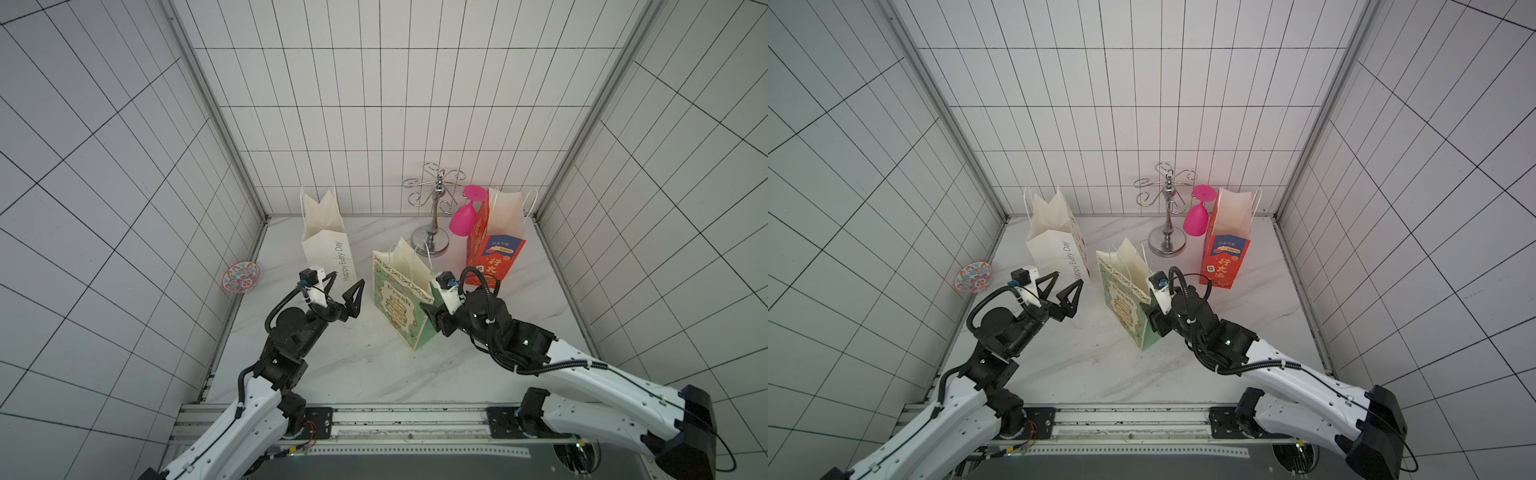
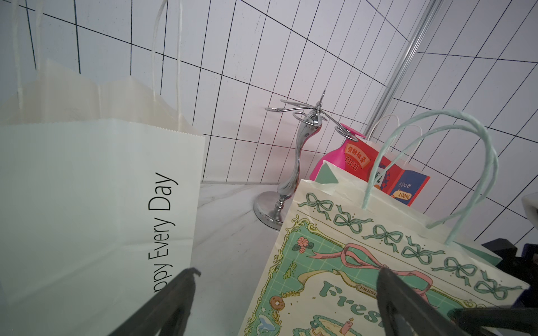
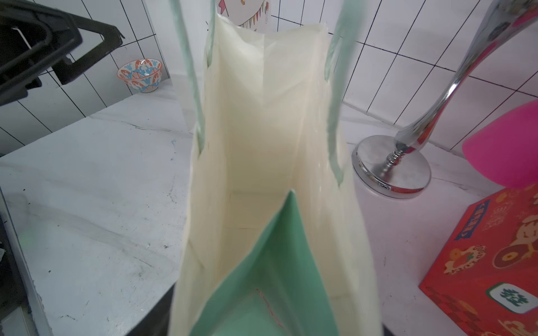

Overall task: Put away the paper bag
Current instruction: Adjust the paper bag at the center of the board.

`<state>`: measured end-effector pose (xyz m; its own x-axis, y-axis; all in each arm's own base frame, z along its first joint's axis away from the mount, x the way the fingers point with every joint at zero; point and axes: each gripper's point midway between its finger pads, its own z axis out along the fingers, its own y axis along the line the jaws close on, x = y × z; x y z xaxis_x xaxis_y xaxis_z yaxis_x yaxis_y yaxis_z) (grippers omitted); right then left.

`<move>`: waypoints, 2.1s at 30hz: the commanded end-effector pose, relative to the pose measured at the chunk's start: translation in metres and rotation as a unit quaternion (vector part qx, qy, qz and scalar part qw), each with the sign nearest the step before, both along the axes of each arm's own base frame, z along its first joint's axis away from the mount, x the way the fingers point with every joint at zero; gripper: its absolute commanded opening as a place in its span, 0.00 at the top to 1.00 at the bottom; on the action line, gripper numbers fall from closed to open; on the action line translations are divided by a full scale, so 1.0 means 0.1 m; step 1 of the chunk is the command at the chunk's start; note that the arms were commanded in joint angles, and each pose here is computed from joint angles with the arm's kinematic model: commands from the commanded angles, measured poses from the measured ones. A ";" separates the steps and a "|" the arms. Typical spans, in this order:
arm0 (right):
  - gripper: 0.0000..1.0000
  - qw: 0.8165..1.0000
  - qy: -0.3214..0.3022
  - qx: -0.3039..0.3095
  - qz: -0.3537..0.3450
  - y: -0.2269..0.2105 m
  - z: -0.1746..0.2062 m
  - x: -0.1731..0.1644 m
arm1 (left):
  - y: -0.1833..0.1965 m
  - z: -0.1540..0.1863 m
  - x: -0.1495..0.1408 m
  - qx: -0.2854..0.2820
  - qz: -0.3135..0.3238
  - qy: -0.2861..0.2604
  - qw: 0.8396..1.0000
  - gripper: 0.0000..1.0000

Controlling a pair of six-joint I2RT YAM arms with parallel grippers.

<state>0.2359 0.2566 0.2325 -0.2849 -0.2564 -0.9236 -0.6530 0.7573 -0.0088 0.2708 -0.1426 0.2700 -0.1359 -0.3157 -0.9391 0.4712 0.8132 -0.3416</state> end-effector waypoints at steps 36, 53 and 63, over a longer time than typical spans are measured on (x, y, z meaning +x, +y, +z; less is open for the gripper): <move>1.00 0.918 -0.046 -0.075 0.385 -0.29 0.24 0.00 | -0.15 0.22 -0.41 0.108 -0.086 -0.073 0.988 0.03; 0.00 0.965 -0.045 -0.068 0.249 -0.53 0.28 0.19 | -0.26 0.14 -0.34 0.119 -0.111 -0.051 0.985 0.03; 0.02 0.993 -0.004 0.043 0.114 -0.72 0.12 0.12 | -0.22 0.09 -0.24 0.107 -0.101 -0.022 0.989 0.02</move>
<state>0.2435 0.1888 0.2543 -0.1440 -0.3453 -0.9274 -0.8568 0.5124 -0.0578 0.2431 -0.1676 0.2689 -0.1288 -0.0596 -0.9899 0.6521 0.7469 -0.1299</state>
